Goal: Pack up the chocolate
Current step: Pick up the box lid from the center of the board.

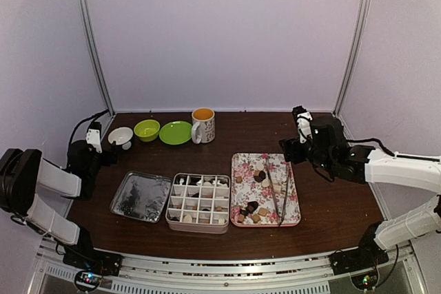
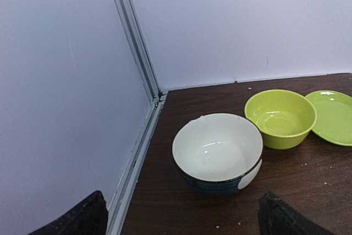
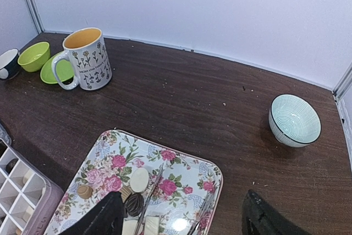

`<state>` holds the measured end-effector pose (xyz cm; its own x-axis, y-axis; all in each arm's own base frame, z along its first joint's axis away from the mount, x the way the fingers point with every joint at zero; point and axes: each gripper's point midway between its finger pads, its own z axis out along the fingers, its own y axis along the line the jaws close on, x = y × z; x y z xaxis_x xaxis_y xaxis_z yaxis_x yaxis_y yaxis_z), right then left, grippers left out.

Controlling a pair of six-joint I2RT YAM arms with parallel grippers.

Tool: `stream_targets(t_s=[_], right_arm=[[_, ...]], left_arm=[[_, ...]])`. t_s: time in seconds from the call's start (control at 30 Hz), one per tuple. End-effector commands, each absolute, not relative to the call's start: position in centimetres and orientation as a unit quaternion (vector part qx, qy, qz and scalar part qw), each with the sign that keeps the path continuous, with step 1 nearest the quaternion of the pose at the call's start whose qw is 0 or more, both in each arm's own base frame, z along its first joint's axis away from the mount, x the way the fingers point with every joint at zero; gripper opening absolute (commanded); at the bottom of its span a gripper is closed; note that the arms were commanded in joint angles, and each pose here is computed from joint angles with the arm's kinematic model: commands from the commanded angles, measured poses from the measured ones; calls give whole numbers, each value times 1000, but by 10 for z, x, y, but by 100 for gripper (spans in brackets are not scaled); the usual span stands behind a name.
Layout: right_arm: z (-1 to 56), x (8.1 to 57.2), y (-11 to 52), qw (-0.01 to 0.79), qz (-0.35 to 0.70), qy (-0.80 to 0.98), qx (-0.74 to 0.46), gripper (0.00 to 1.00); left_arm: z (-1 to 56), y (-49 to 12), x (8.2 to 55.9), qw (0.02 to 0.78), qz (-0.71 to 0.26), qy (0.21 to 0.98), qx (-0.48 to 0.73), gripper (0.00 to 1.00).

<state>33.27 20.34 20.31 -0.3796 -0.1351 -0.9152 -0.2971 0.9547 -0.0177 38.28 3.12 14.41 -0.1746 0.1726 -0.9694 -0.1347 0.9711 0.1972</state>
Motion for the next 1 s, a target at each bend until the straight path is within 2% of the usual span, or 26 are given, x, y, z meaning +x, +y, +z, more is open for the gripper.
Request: stream_targets(t_s=[0.0,0.1,0.2,0.37,0.5,0.7,0.8,0.97], right_arm=[[215,337,206,577,87,803,-119,74],[215,336,206,583,92,798,-117,74],[214,334,205,586,94,796,-118,75],[212,334,204,586,92,796,-116,75],[212,333,203,590,95,794,-115,75],[205,332,206,590,106,792,-115,75],[201,331,205,590,108,792,-113,75],[195,330,206,586,110,794,-115,75]], left_arm=[[168,44,386,669,135,730,-27,98],[189,53,385,663,151,732,-49,98],[185,50,385,606,140,782,-42,98],[183,53,369,537,90,829,-127,98],[161,29,352,473,17,872,-124,97],[113,-12,315,373,-99,914,-129,84],[98,-20,298,343,-90,927,-122,79],[83,-18,283,311,-45,942,-118,64]])
